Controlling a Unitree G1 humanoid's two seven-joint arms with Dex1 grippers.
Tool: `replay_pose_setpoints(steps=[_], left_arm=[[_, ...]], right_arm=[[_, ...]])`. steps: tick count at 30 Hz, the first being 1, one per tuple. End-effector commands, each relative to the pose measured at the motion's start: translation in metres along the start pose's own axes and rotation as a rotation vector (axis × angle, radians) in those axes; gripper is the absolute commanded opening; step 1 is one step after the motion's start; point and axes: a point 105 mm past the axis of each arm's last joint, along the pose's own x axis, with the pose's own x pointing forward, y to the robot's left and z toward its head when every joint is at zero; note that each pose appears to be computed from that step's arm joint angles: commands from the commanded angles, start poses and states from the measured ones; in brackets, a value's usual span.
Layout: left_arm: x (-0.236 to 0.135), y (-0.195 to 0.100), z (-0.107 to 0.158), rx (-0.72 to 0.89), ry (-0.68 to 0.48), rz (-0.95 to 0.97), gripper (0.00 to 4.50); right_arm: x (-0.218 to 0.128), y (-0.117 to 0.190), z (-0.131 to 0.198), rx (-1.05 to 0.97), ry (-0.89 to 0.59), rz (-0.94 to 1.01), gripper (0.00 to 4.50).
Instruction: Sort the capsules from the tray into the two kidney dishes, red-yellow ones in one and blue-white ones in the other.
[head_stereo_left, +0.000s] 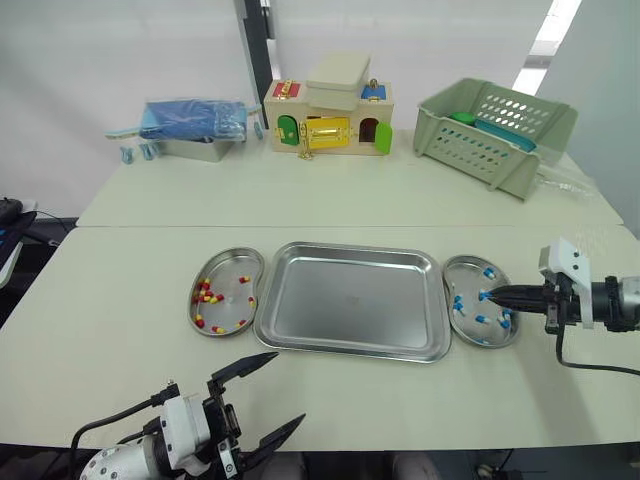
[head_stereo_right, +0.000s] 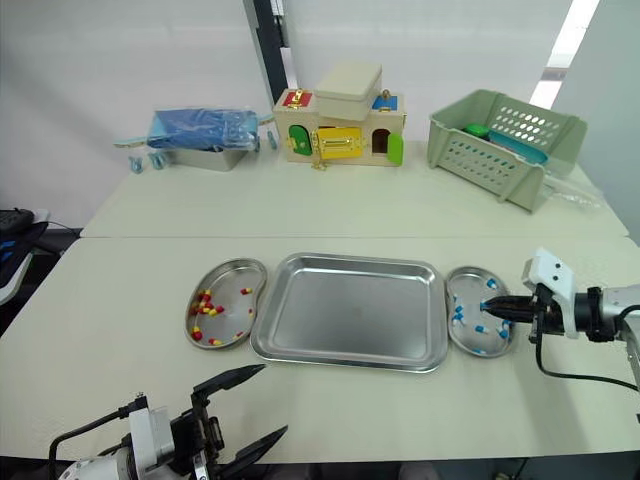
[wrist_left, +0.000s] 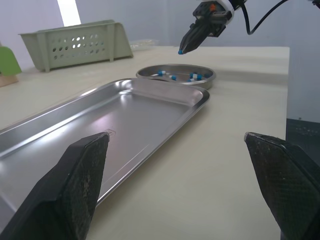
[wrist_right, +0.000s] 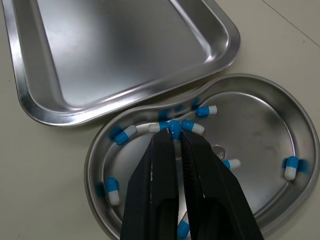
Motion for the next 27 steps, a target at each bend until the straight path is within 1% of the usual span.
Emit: replay_pose_setpoints(steps=[1,6,7,10,11,14,18,20,22,25,27], left_arm=[[0.001,0.005,0.002,-0.004,-0.013,-0.006,4.50],[0.000,0.007,0.004,0.001,-0.012,0.000,4.50],[-0.001,0.006,0.005,0.000,-0.011,0.003,4.50],[-0.002,0.005,0.005,-0.010,-0.002,0.023,4.50],[-0.003,0.006,0.005,-0.014,0.003,0.045,4.50],[-0.009,0.015,0.003,-0.043,0.050,0.136,4.50],[-0.029,0.035,0.002,-0.057,0.154,0.246,4.50],[-0.045,0.057,0.006,-0.029,0.228,0.328,4.50],[-0.057,0.071,0.012,-0.023,0.272,0.393,4.50],[-0.076,0.078,0.014,-0.040,0.391,0.409,4.50],[-0.097,0.088,0.015,-0.061,0.472,0.448,4.50]], right_arm=[[0.003,-0.006,0.001,-0.030,-0.007,-0.047,0.77],[0.004,-0.009,0.005,-0.007,-0.048,-0.064,2.07],[0.003,-0.009,0.005,-0.005,-0.050,-0.064,2.40],[-0.002,-0.008,0.004,0.007,-0.072,-0.064,3.22],[-0.005,-0.008,0.007,0.016,-0.102,-0.067,3.47],[-0.019,-0.004,0.009,0.024,-0.165,-0.086,4.48],[-0.039,-0.001,-0.002,0.020,-0.176,-0.135,4.48],[-0.054,0.001,-0.013,0.038,-0.146,-0.150,4.48],[-0.063,0.004,-0.022,0.066,-0.121,-0.149,4.48],[-0.072,0.015,-0.037,0.102,-0.066,-0.119,4.48],[-0.075,0.021,-0.045,0.126,-0.042,-0.114,4.48]])
